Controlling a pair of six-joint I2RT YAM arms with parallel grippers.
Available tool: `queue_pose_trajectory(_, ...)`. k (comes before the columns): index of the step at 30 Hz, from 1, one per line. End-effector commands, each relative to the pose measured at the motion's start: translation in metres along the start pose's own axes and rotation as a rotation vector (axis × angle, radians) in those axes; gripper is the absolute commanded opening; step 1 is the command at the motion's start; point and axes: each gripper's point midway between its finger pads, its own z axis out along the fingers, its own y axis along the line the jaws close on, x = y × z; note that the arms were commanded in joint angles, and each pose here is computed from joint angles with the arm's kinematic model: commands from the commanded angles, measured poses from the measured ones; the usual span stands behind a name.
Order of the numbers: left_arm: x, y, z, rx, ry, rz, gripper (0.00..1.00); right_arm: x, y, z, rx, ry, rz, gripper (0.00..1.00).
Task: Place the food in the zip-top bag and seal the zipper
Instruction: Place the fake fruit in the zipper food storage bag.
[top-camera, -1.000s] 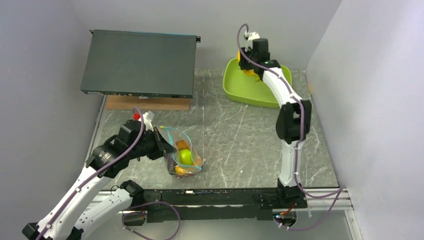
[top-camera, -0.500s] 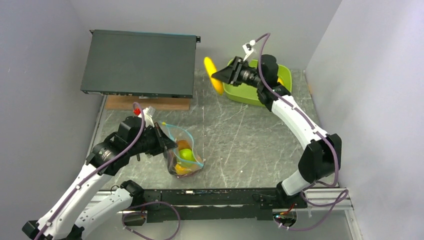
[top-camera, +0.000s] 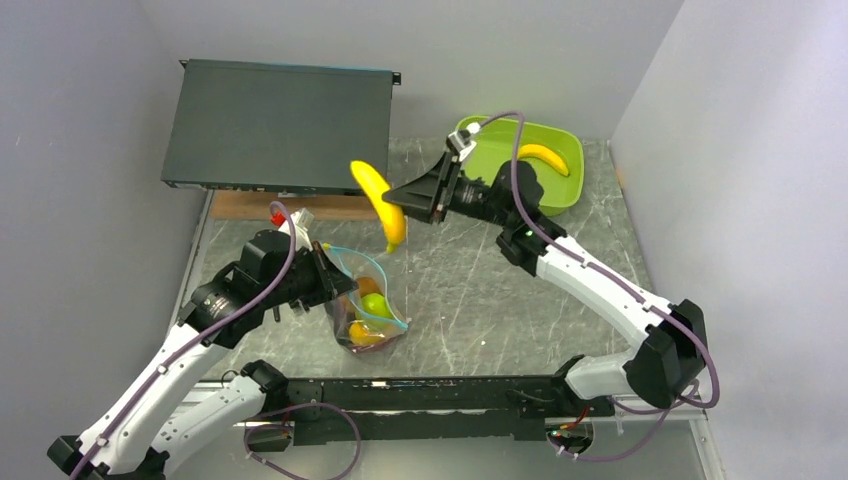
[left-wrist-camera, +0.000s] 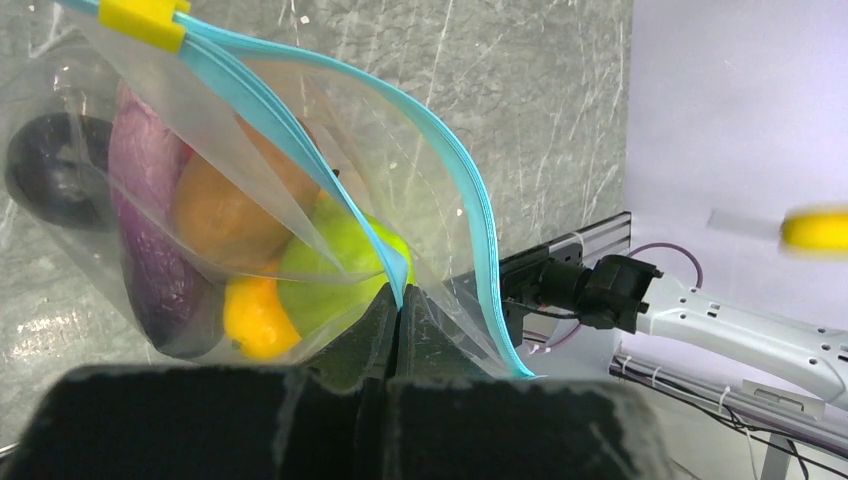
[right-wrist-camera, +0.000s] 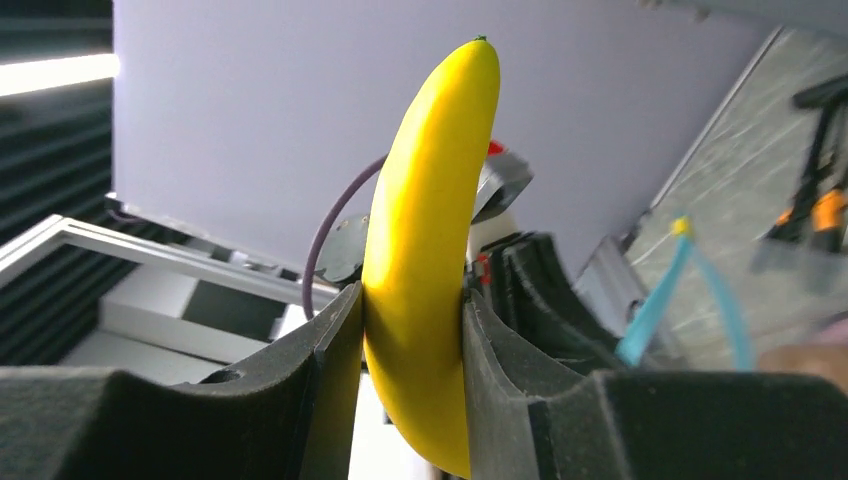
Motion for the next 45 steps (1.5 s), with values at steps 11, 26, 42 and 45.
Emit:
queue_pose_trajectory(11,-0.008,-0.007,-0.002,0.044,-0.051,0.016,0.0,0.073,-0.037,0.023,0.192,0.097,0.478,0.0)
queue_pose_trajectory(26,-0.005,-0.004,-0.003,0.042,-0.048,0.014,0.0,0.106,-0.068,0.012,0.412,0.249,0.559,0.0)
queue_pose_trajectory(42,-0.001,-0.002,-0.001,0.045,-0.035,0.017,0.0,0.116,-0.099,0.019,0.529,0.295,0.599,0.0)
queue_pose_trajectory(45,-0.002,-0.002,-0.003,0.038,-0.037,0.017,0.0,0.113,-0.111,0.024,0.562,0.258,0.62,0.0)
